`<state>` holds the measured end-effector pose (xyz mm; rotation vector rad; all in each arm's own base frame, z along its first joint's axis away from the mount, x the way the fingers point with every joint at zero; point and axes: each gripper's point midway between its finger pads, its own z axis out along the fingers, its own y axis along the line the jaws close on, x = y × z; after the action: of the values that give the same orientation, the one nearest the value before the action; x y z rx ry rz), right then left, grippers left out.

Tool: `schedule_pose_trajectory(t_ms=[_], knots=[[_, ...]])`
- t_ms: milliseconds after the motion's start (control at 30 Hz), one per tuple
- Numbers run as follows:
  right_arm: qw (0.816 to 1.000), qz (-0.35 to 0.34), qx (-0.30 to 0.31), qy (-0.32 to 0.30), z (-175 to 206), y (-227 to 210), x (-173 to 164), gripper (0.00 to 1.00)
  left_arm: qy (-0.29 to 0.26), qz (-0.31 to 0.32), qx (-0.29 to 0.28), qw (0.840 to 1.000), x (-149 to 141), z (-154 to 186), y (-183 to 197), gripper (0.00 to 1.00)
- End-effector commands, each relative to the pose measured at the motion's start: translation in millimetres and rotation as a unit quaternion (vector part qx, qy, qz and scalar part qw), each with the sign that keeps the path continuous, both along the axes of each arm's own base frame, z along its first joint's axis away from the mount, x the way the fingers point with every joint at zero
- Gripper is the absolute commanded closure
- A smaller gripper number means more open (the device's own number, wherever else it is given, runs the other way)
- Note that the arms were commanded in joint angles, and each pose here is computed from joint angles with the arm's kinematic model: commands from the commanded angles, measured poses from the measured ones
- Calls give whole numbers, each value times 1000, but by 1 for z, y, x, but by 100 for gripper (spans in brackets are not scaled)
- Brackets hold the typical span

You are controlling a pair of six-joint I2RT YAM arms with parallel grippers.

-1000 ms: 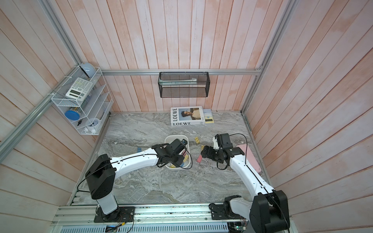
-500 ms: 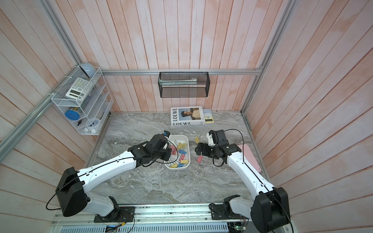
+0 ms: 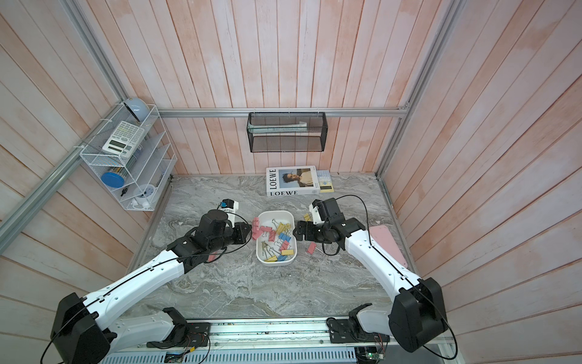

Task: Take out the binder clips from the storage box
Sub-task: Place the binder clip at the center of the board.

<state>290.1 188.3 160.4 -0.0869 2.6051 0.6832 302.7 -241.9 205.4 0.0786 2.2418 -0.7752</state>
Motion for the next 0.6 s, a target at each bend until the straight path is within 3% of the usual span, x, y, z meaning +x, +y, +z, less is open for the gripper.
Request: schedule_pose_trajectory(t_ms=[0, 200, 567], knots=[[1000, 0, -7, -21, 12, -1, 4, 2, 8, -19, -61, 998, 5, 1, -23, 100], [1000, -5, -17, -23, 12, -8, -3, 2, 30, -39, -120, 992, 10, -6, -52, 100], [999, -17, -14, -42, 13, -14, -6, 2, 85, -39, -189, 977, 14, -54, -73, 100]])
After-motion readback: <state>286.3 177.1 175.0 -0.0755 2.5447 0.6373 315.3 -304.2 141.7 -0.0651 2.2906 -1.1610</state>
